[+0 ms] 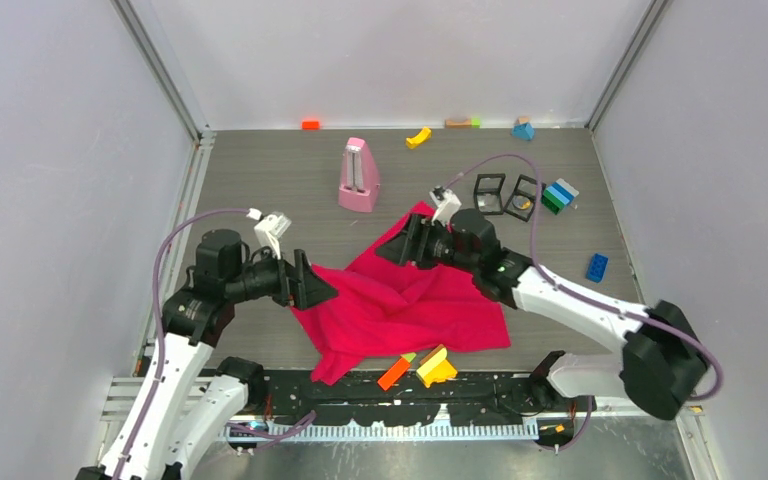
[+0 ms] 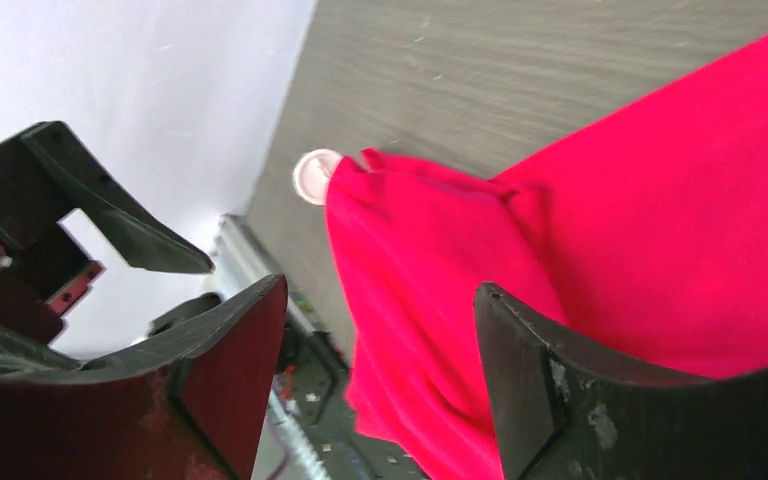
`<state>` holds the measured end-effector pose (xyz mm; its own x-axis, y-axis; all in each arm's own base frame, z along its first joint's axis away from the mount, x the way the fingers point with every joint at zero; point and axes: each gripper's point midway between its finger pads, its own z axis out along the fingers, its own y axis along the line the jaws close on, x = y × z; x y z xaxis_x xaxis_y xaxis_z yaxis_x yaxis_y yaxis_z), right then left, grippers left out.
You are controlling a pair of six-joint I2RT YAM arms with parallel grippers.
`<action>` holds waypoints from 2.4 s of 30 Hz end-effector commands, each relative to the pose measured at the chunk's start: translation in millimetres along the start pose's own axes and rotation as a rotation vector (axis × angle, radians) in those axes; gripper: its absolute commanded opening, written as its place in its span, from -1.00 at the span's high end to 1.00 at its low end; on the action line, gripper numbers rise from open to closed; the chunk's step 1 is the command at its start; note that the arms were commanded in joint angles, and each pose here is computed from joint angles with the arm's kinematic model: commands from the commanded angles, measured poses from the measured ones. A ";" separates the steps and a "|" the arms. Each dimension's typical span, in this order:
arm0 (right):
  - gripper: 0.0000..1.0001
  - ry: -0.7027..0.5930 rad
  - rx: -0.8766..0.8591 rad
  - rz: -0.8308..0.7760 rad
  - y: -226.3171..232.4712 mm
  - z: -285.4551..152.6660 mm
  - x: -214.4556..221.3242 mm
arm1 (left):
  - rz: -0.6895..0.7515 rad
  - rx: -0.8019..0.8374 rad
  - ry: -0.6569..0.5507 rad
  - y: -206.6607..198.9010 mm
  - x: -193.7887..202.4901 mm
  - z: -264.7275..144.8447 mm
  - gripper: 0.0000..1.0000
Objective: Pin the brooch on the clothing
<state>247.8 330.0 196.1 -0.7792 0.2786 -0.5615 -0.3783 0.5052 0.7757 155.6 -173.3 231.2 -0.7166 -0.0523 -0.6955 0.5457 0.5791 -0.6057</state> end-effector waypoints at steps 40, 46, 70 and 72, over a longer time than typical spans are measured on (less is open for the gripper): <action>-0.54 0.099 0.686 -0.063 -191.0 -13.8 -3.8 | -0.518 -0.970 -0.186 228.4 61.9 18.9 -0.72; -0.06 0.147 0.661 -0.018 -196.9 1.2 0.9 | -0.512 -0.989 -0.155 246.6 60.2 35.2 -0.27; 0.95 -0.079 0.776 -0.040 -210.1 -24.8 -148.4 | -0.335 -1.054 -0.553 311.4 -180.2 -25.9 1.00; 0.63 -0.087 0.793 -0.053 -211.2 -25.6 -157.7 | -0.304 -1.038 -0.543 311.2 -199.5 -24.3 1.00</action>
<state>417.2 171.4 109.0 -0.7545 0.3092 -0.5790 0.0765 0.9175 0.3902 424.8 28.3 146.0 -0.3924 -0.5630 -0.7274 -0.4725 0.8019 -0.3657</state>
